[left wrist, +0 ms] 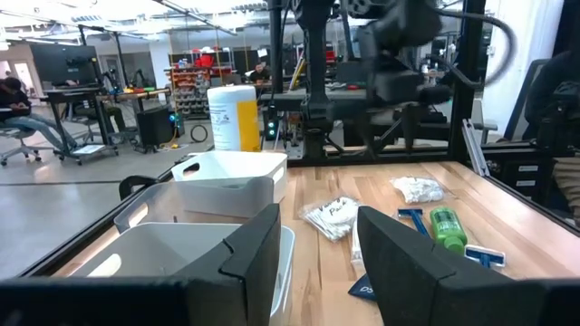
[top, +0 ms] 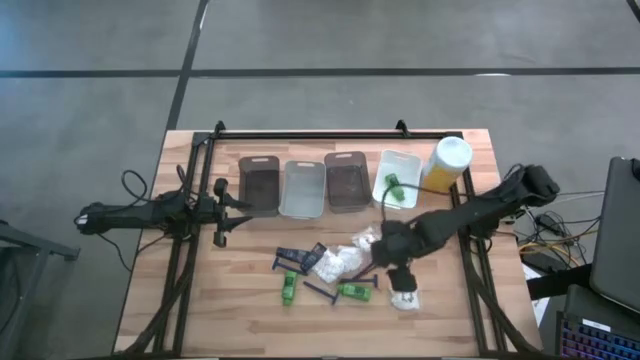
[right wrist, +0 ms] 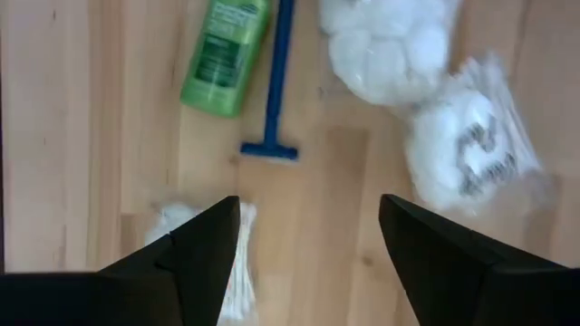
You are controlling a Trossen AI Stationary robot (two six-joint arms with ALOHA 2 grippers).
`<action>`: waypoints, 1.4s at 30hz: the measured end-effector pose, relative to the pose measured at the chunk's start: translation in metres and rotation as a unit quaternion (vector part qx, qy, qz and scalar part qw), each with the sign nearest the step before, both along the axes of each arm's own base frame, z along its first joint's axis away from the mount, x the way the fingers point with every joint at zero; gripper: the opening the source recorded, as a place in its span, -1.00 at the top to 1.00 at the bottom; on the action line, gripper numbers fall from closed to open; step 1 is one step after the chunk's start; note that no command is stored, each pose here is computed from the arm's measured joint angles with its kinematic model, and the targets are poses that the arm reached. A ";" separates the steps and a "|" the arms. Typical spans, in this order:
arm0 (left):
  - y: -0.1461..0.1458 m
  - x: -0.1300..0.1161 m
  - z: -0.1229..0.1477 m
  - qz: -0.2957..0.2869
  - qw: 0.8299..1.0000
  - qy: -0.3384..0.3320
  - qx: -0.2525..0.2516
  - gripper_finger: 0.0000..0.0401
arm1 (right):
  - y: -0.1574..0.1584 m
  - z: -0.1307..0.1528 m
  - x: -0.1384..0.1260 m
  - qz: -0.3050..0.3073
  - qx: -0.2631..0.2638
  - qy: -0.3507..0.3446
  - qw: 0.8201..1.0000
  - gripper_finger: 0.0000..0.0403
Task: Pick & Place Travel size toiletries
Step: Put the blue razor into the right black bin
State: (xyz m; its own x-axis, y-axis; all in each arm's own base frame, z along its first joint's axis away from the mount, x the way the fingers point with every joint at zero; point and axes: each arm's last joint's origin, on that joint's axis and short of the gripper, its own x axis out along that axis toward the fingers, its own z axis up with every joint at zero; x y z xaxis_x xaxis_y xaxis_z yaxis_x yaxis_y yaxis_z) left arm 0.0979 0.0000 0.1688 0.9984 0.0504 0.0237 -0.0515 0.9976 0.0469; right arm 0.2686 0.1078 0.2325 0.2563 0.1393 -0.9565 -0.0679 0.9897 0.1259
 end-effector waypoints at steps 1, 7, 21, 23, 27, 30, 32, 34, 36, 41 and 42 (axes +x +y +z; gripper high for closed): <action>0.000 0.000 0.000 0.000 1.000 0.000 0.000 0.23 | 0.004 -0.004 0.006 0.002 -0.004 0.006 1.000 -0.33; 0.000 0.000 0.000 0.000 1.000 0.001 0.000 0.23 | 0.023 -0.031 0.045 0.006 -0.023 0.038 0.999 -0.32; 0.000 0.000 0.000 0.000 1.000 0.001 0.000 0.22 | 0.042 -0.060 0.055 -0.007 -0.028 0.051 0.998 -0.07; 0.000 0.000 0.000 0.000 1.000 0.001 0.000 0.23 | 0.047 -0.065 0.055 -0.002 -0.044 0.048 0.998 -0.07; 0.000 0.000 0.000 0.000 1.000 0.001 0.000 0.22 | 0.050 -0.079 0.058 -0.012 -0.063 0.057 0.996 -0.05; 0.000 0.000 0.000 0.000 1.000 0.001 0.000 0.23 | 0.050 -0.084 0.060 -0.024 -0.063 0.061 0.996 -0.01; 0.000 0.000 0.000 0.000 1.000 0.001 0.000 0.23 | 0.051 -0.084 0.060 -0.024 -0.062 0.061 0.996 0.02; 0.000 0.000 0.000 0.000 1.000 0.001 0.000 0.23 | 0.051 -0.083 0.060 -0.023 -0.060 0.056 0.996 0.06; 0.000 0.000 0.000 0.000 1.000 0.001 0.000 0.23 | 0.051 -0.083 0.059 -0.023 -0.061 0.056 0.996 0.10; 0.000 0.000 0.000 0.000 1.000 0.001 0.000 0.23 | 0.049 -0.092 0.057 -0.034 -0.057 0.056 0.996 0.26; 0.000 0.000 0.000 0.000 1.000 0.001 0.000 0.23 | 0.049 -0.094 0.056 -0.041 -0.053 0.052 0.996 0.30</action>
